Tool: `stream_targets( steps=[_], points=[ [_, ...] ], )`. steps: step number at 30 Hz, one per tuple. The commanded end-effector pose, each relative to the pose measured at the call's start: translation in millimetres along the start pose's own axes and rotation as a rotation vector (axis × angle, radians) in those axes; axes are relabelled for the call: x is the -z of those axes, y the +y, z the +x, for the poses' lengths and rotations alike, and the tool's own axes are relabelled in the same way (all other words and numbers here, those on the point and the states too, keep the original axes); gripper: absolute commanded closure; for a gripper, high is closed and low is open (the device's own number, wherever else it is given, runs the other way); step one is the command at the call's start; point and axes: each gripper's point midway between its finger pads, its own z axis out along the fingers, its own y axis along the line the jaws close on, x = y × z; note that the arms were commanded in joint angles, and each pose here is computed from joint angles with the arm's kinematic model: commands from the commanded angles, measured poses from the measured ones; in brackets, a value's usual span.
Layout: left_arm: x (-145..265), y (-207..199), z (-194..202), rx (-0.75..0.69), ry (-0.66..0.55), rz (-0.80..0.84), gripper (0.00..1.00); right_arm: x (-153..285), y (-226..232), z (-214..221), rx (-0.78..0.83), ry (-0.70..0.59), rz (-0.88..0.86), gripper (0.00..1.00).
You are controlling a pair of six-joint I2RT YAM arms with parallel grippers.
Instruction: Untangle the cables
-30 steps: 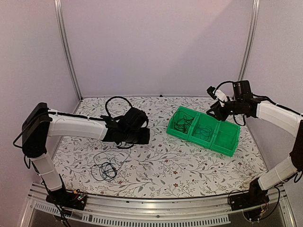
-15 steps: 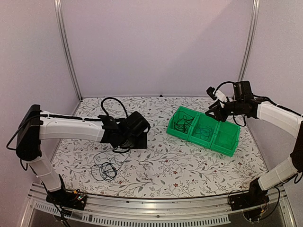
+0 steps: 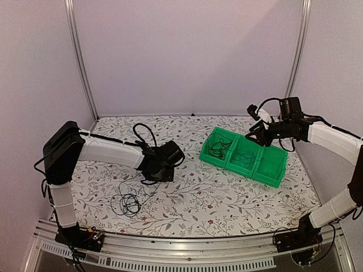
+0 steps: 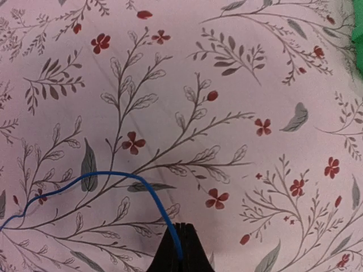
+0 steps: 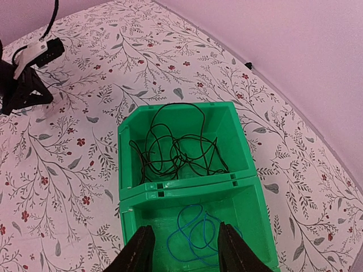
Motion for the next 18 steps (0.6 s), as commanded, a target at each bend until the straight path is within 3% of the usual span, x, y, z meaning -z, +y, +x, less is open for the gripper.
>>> stream_targets(
  steps=[1,7,12,14,18],
  points=[
    [47.4,-47.0,-41.6,-0.13,-0.17,0.101,1.0,3.7,3.4,-3.6,0.008,-0.015,-0.013,0.58],
    [158.5,-136.7,-56.3,-0.395,-0.374,0.352,1.0,2.3,7.9,-3.6,0.01,-0.021,-0.042,0.58],
    [221.7,-164.1,-57.9,-0.446,-0.443,0.53,1.0,12.1,37.5,-16.5,0.019,-0.088,-0.199,0.57],
    [237.6,-167.5,-58.0,-0.448,-0.453,0.585,1.0,27.7,60.1,-33.1,0.053,-0.168,-0.315,0.51],
    [265.4,-173.1,-55.4,-0.478,-0.471,0.7,1.0,64.1,98.0,-63.0,0.142,-0.301,-0.45,0.29]
  ],
)
